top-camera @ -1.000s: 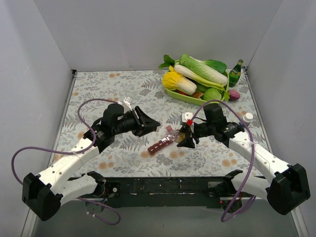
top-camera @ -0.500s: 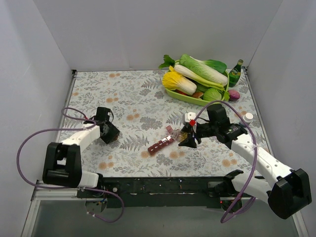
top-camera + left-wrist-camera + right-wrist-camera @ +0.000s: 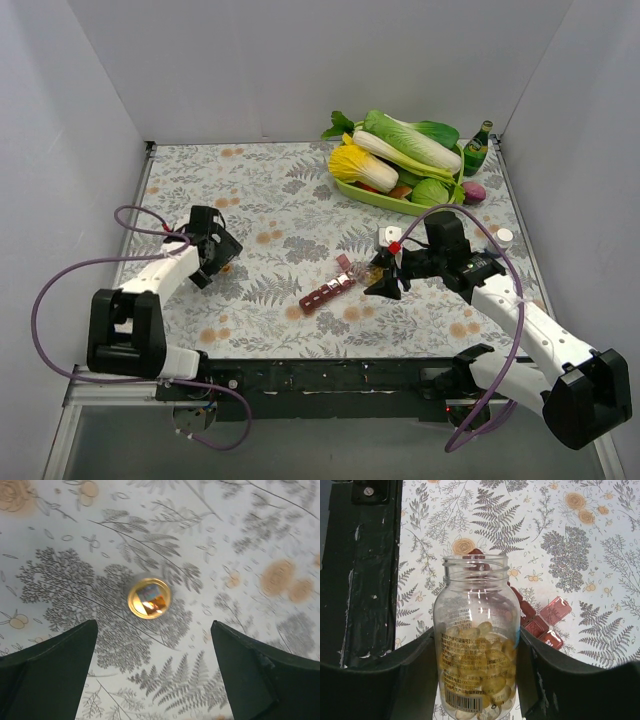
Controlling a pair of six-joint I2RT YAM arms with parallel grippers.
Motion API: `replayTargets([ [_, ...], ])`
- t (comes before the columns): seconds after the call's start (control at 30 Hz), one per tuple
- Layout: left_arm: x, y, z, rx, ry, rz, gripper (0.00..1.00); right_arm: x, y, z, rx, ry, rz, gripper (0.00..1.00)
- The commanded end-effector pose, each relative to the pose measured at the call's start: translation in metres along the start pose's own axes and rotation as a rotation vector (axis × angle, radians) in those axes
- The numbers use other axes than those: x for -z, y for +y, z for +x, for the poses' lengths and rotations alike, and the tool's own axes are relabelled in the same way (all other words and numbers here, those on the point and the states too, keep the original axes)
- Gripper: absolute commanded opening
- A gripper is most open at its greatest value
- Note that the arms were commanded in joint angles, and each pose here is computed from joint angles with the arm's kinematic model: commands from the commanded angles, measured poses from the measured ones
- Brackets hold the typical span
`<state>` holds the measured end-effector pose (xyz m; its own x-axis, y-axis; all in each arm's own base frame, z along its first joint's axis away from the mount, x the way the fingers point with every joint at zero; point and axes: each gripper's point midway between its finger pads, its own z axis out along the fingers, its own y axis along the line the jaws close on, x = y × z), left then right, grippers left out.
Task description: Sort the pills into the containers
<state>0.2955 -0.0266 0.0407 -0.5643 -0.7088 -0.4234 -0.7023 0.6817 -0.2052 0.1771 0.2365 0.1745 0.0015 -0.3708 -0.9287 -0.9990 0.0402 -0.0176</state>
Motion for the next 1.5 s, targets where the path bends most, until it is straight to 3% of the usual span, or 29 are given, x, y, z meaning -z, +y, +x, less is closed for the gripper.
replayTargets([
  [0.0,0.058,-0.042,-0.016,-0.106,-0.019,0.287,0.98,0.001,0.0,-0.01,0.048,-0.035,-0.019,0.03],
  [0.07,0.091,-0.064,-0.003,-0.211,0.007,0.516,0.98,0.0,0.003,-0.01,0.051,-0.035,-0.039,0.03],
  [0.1,0.123,-0.089,0.013,-0.316,0.056,0.756,0.98,0.0,0.004,-0.009,0.047,-0.035,-0.044,0.03],
  [0.2,0.182,-0.103,0.052,-0.441,0.148,1.144,0.98,0.0,0.002,-0.004,0.049,-0.014,-0.042,0.04],
  [0.27,0.194,-0.101,0.072,-0.487,0.2,1.227,0.98,0.0,0.001,-0.002,0.052,-0.003,-0.042,0.04],
  [0.43,0.201,-0.085,0.095,-0.591,0.204,1.29,0.98,0.007,0.007,-0.03,0.082,-0.092,-0.12,0.04],
  [0.6,0.212,-0.081,0.093,-0.635,0.14,1.328,0.98,0.03,-0.014,-0.129,0.086,-0.268,-0.15,0.04],
  [0.63,0.216,-0.082,0.091,-0.638,0.129,1.336,0.98,0.045,-0.025,-0.173,0.153,-0.316,-0.113,0.04],
  [0.73,0.224,-0.086,0.083,-0.625,0.084,1.338,0.98,0.066,-0.071,-0.23,0.085,-0.378,0.087,0.03],
  [0.77,0.228,-0.087,0.08,-0.626,0.061,1.344,0.98,0.088,-0.088,-0.267,0.074,-0.435,0.205,0.03],
  [0.83,0.232,-0.088,0.076,-0.62,0.041,1.346,0.98,0.12,-0.139,-0.283,-0.044,-0.478,0.452,0.02],
  [0.87,0.233,-0.088,0.074,-0.619,0.025,1.346,0.98,0.137,-0.136,-0.313,-0.057,-0.552,0.458,0.02],
  [0.93,0.231,-0.087,0.075,-0.612,0.024,1.337,0.98,0.142,-0.129,-0.334,-0.065,-0.617,0.378,0.02],
  [0.97,0.228,-0.086,0.075,-0.606,0.03,1.329,0.98,0.121,-0.092,-0.322,-0.05,-0.578,0.126,0.03],
  [1.0,0.225,-0.085,0.077,-0.605,0.038,1.322,0.98,0.133,-0.015,-0.355,0.145,-0.704,-0.14,0.02],
  [1.07,0.222,-0.083,0.08,-0.605,0.052,1.311,0.98,0.149,0.039,-0.349,0.278,-0.821,-0.266,0.04],
  [1.1,0.223,-0.082,0.08,-0.609,0.046,1.316,0.98,0.157,0.038,-0.352,0.3,-0.838,-0.236,0.04],
  [1.17,0.219,-0.078,0.083,-0.618,0.045,1.306,0.98,0.174,-0.006,-0.358,0.236,-0.86,-0.062,0.01],
  [1.2,0.22,-0.077,0.084,-0.621,0.044,1.307,0.98,0.176,-0.046,-0.357,0.041,-0.848,0.005,0.01],
  [1.23,0.221,-0.077,0.084,-0.623,0.046,1.311,0.98,0.185,-0.063,-0.359,-0.019,-0.888,0.044,0.01],
  [1.3,0.222,-0.076,0.085,-0.628,0.055,1.32,0.98,0.191,-0.054,-0.356,0.047,-0.936,-0.003,0.01],
  [1.33,0.223,-0.077,0.085,-0.631,0.053,1.323,0.98,0.19,-0.03,-0.357,0.167,-0.93,-0.048,0.01],
  [1.4,0.223,-0.077,0.085,-0.634,0.045,1.321,0.98,0.185,-0.016,-0.36,0.225,-0.893,-0.052,0.01],
  [1.43,0.223,-0.077,0.084,-0.636,0.043,1.322,0.98,0.18,-0.039,-0.356,0.075,-0.862,-0.01,0.01],
  [1.47,0.223,-0.077,0.084,-0.637,0.04,1.322,0.98,0.185,-0.07,-0.351,0.029,-0.827,0.104,0.01],
])
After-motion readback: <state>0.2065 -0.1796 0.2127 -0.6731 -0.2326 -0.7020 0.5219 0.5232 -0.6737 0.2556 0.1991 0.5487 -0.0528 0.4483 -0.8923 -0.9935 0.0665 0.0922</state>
